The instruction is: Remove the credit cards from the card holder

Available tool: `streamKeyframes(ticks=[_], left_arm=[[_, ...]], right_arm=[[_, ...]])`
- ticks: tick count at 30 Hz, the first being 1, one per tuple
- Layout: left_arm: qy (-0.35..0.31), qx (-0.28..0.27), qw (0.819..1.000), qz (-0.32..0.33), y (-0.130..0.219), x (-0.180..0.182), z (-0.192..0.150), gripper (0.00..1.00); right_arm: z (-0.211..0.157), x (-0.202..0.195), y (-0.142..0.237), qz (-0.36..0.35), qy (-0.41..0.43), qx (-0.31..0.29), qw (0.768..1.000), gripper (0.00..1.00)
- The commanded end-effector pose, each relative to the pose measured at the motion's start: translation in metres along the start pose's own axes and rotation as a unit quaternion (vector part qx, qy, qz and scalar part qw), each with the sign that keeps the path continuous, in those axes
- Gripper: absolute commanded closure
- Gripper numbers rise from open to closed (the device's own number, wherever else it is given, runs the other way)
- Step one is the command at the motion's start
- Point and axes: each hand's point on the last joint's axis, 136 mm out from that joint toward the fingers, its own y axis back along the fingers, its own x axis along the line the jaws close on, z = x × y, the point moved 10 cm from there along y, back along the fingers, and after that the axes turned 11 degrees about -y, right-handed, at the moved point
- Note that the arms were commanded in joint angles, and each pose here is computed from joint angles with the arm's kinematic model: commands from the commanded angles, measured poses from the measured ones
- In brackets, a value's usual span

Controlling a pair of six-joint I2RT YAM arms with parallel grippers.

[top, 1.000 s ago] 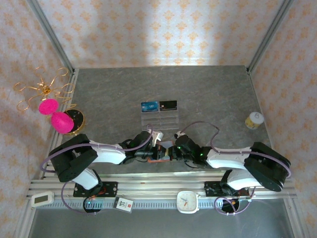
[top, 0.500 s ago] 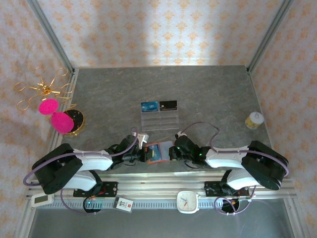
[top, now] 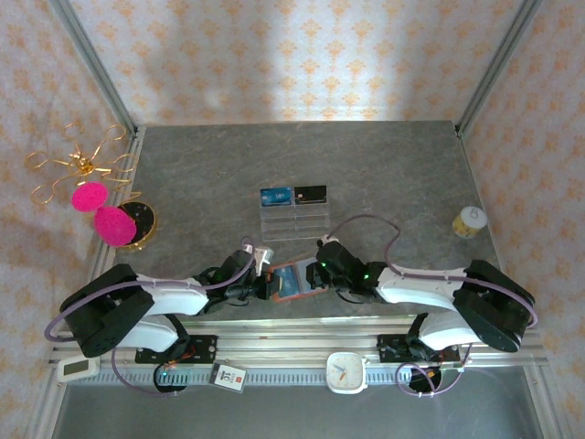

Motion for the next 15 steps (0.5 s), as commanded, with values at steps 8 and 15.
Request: streamKeyframes(ticks=[8, 15], left_arm=[[-0.021, -0.008, 1.0, -0.007, -0.002, 0.0, 0.005, 1.0], [-0.033, -0.005, 0.999, -0.008, -0.001, 0.002, 0.002, 1.0]], right_arm=[[0.015, 0.032, -0.015, 0.046, 0.018, 0.045, 0.998, 0.76], [0.01, 0.018, -0.04, 0.002, 0.005, 0.064, 0.998, 0.76]])
